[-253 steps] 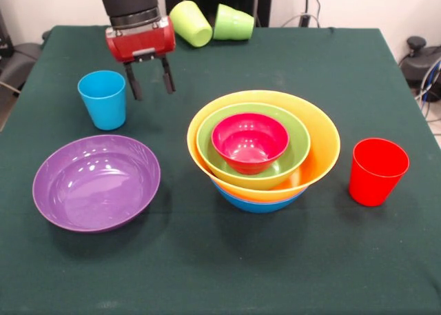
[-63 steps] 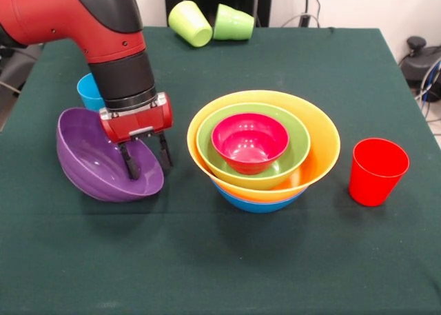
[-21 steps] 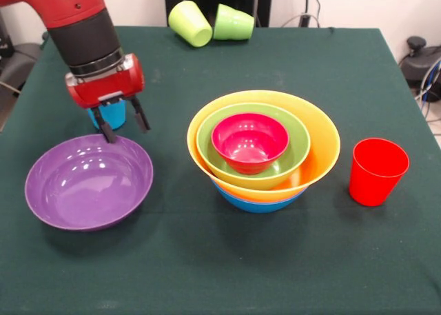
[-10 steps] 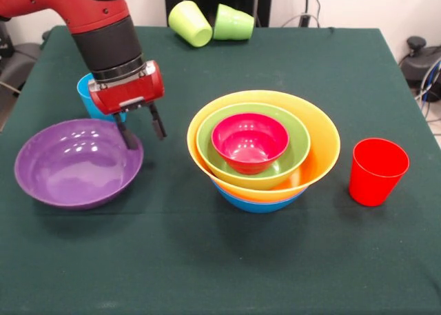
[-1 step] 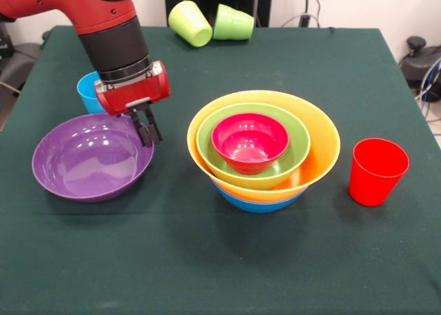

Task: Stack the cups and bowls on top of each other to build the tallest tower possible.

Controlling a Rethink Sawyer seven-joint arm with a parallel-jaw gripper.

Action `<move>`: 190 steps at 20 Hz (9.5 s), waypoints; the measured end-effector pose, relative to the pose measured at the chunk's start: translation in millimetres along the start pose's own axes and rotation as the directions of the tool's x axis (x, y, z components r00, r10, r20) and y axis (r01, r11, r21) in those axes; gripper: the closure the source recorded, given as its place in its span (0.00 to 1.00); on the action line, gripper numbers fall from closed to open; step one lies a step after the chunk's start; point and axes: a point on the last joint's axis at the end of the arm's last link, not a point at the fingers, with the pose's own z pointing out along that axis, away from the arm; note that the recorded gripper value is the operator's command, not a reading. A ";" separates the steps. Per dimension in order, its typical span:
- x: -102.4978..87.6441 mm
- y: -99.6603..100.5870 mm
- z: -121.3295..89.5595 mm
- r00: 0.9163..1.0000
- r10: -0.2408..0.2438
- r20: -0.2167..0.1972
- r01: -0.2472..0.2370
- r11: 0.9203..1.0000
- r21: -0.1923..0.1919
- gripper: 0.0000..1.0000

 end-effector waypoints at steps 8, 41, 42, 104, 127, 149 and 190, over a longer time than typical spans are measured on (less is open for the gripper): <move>-1.2 3.2 1.3 1.000 -0.005 -0.002 0.005 1.000 -0.002 1.00; -15.3 66.6 -6.6 0.983 -0.178 0.040 0.169 0.972 0.161 1.00; -13.6 65.1 -6.9 0.984 -0.177 0.036 0.168 0.972 0.164 1.00; -12.2 120.4 -241.7 0.995 -0.022 -0.095 0.028 0.998 0.059 1.00; -25.7 301.2 -136.9 0.993 0.117 0.025 -0.117 0.993 -0.010 1.00; -6.2 243.8 -91.0 0.988 0.151 -0.008 -0.151 0.988 0.030 1.00; -229.1 302.6 -245.5 0.934 0.318 0.161 -0.312 0.948 -0.064 1.00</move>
